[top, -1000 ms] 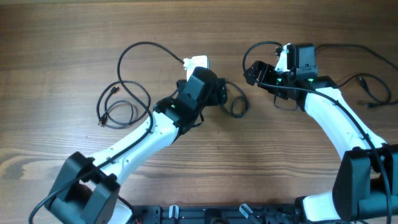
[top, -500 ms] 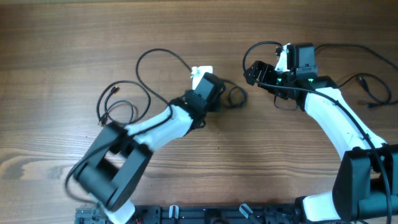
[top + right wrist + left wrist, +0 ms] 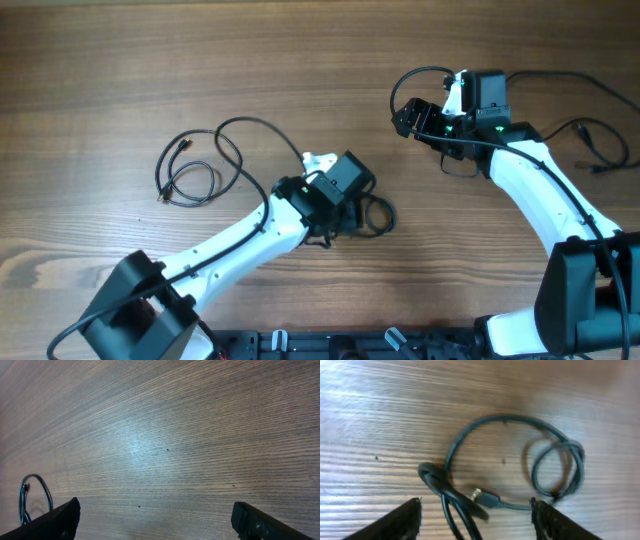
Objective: Untangle cables
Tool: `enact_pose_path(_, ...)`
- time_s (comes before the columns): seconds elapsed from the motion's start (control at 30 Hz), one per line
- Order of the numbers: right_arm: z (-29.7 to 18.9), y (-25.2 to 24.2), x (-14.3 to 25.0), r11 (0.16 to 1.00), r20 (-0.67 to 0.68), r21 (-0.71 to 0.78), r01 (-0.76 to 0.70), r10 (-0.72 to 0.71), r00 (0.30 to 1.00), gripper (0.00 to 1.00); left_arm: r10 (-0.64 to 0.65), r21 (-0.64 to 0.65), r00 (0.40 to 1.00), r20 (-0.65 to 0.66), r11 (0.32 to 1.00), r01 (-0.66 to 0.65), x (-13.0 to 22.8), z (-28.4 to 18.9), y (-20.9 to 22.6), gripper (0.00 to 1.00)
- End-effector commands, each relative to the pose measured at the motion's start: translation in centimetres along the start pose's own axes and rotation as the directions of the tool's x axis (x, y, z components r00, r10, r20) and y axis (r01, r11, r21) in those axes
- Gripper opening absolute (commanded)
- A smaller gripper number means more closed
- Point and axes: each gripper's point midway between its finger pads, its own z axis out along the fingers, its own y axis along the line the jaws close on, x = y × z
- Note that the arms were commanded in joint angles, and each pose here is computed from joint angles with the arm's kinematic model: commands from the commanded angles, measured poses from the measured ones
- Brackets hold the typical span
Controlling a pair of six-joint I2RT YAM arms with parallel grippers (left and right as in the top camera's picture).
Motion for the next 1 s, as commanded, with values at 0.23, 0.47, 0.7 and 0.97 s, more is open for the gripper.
enact_pose_path(0.23, -0.2, -0.2, -0.1, 1.000, 0.013, 0.012, -0.007, 0.007, 1.000, 1.00, 0.469, 0.049, 0.866, 0.173, 0.874, -0.483, -7.6, -3.0, -3.8, 0.64)
enact_pose_path(0.47, -0.2, -0.2, -0.1, 1.000, 0.013, 0.012, -0.008, 0.008, 1.000, 1.00, 0.688, 0.056, 0.725, 0.032, 0.723, -0.688, -6.1, 4.4, -2.6, 0.29)
enact_pose_path(0.7, -0.2, -0.2, -0.1, 1.000, 0.013, 0.012, -0.007, 0.007, 1.000, 1.00, 0.835, 0.215, 0.549, -0.040, 0.544, -0.811, -2.4, 6.9, -2.7, 0.36)
enact_pose_path(0.97, -0.2, -0.2, -0.1, 1.000, 0.013, 0.012, -0.007, 0.007, 1.000, 1.00, 0.867, 0.211, 0.496, -0.036, 0.492, -0.845, -1.8, 9.5, -3.1, 0.04)
